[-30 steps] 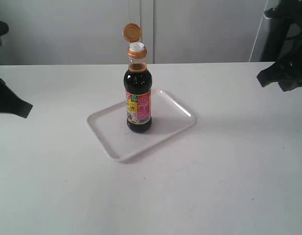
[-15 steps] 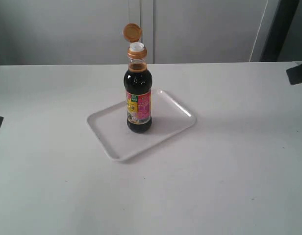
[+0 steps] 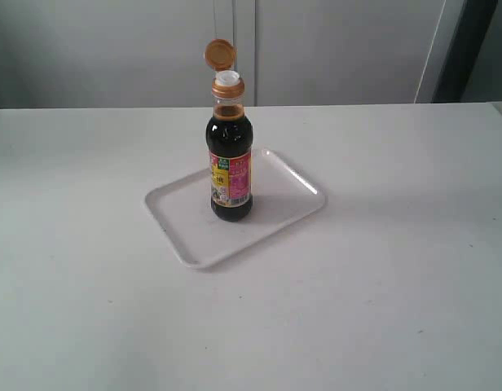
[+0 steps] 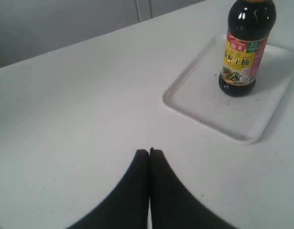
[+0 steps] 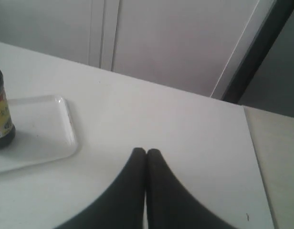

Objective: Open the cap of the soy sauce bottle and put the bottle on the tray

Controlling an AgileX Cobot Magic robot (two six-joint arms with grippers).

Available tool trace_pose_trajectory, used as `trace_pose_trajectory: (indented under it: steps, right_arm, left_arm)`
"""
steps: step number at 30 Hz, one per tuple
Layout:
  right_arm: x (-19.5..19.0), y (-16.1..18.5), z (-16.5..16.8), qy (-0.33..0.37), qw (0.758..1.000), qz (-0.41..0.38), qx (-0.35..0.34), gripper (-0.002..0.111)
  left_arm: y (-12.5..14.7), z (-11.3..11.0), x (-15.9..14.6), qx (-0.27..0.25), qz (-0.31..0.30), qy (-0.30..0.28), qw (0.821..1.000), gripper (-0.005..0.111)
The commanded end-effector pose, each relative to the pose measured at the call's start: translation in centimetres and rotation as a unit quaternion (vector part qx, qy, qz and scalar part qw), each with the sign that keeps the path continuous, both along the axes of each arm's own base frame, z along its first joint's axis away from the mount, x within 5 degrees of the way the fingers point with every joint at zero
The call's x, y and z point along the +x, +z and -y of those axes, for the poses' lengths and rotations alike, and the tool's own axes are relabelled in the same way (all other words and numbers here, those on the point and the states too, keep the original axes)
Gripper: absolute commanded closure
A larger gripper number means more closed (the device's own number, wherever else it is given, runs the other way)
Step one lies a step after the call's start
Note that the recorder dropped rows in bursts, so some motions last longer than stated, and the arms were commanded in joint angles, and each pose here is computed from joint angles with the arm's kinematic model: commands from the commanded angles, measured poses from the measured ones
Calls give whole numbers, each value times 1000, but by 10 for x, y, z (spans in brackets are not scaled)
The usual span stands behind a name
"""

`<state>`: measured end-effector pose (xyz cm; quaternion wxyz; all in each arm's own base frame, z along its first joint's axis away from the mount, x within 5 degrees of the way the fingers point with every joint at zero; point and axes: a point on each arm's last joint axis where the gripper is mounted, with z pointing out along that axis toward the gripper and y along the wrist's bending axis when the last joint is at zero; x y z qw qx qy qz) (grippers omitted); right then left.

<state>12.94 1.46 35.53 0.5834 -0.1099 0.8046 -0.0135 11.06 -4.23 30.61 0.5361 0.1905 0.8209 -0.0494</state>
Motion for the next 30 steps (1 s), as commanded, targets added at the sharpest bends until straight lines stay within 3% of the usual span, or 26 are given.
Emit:
trace_pose_trajectory:
  steps: [1, 12, 20, 30]
  right_arm:
    - [-15, -6, 2, -2, 999, 33, 10, 108]
    - [-45, -23, 5, -2, 996, 91, 16, 108]
    - [-58, -41, 7, -2, 992, 124, 18, 108]
    - [-57, -64, 7, -3, 992, 123, 25, 108]
  left_arm:
    - [-3, -3, -10, -21, 30, -7, 999, 107]
    - [-10, -14, -32, -44, 68, -8, 997, 107]
    - [-9, -22, -52, -96, 89, -9, 991, 107]
    - [-18, -29, -61, -77, 59, 3, 995, 107]
